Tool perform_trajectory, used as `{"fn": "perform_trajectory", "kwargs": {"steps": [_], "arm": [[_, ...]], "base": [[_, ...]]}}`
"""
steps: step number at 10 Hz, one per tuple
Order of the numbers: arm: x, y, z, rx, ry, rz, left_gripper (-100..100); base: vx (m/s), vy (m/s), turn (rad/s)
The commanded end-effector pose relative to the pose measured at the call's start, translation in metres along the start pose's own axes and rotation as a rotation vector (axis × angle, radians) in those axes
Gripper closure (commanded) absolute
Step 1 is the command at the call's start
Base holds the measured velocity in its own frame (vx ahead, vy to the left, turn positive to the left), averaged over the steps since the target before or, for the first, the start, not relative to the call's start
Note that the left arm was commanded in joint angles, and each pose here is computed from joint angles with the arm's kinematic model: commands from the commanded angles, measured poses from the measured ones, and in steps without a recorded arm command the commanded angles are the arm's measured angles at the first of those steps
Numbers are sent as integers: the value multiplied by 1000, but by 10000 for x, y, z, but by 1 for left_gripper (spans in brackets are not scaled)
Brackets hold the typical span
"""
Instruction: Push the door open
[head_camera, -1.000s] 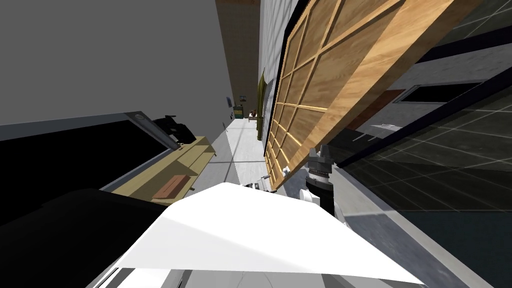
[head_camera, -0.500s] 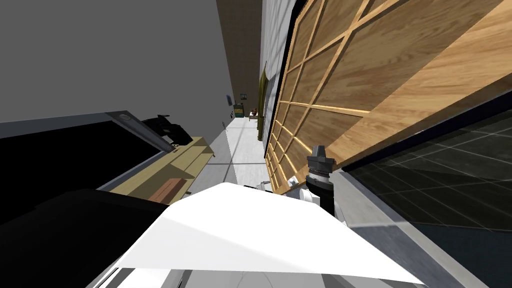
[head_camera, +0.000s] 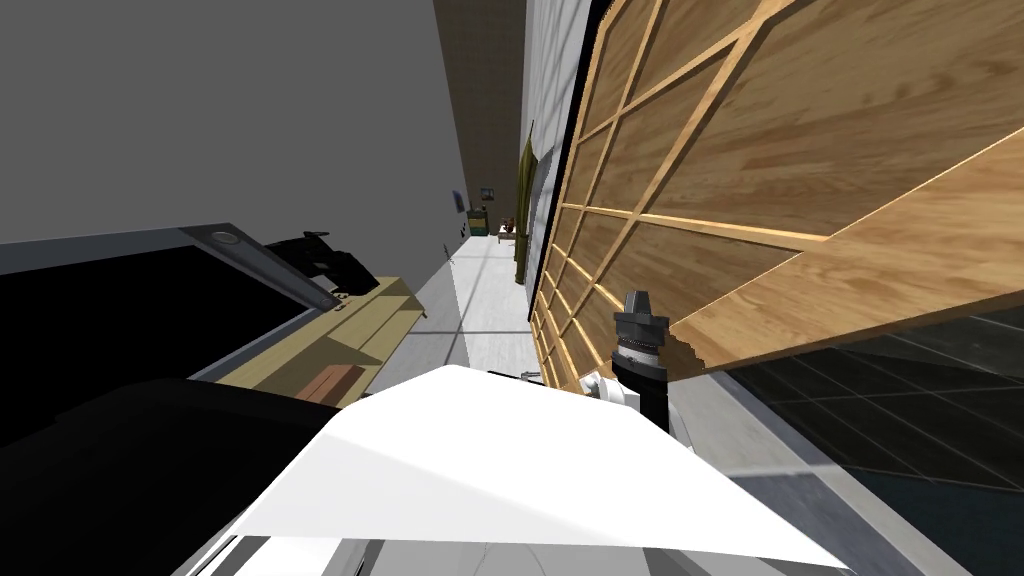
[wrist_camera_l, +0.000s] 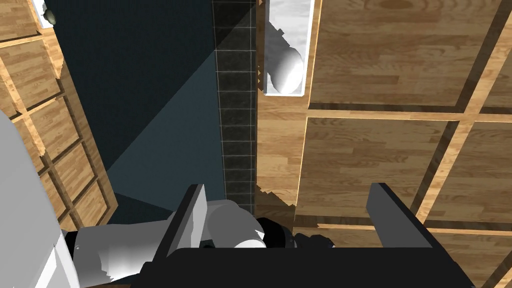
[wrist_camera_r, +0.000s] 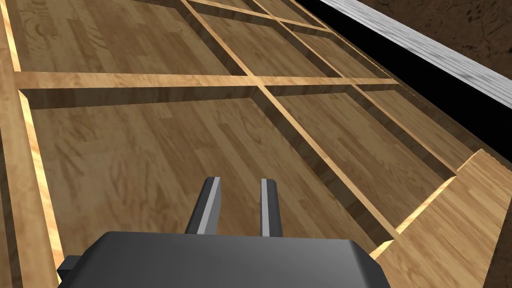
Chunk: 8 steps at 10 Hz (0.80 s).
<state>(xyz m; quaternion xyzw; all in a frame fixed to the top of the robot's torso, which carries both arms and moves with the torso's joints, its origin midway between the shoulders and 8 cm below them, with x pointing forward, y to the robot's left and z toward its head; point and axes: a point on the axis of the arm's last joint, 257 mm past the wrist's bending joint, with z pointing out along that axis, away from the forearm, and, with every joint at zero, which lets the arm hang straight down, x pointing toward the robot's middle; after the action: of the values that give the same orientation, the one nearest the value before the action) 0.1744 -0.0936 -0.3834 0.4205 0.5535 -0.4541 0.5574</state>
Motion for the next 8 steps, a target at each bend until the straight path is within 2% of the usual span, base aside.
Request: {"fn": "perform_trajectory", "kwargs": {"steps": [1,2,3,8], "arm": [[101,-87,-52,27,24,23,-100],[71,-30,-20,16,15,14,-100],[87,-54,-14,18,15,17,-100],[116,-112,9,15,14,18,-100]], "base": [[156,-18,8],[65,-5,-1],[45,-114,-20],[59,-170,-3]]}}
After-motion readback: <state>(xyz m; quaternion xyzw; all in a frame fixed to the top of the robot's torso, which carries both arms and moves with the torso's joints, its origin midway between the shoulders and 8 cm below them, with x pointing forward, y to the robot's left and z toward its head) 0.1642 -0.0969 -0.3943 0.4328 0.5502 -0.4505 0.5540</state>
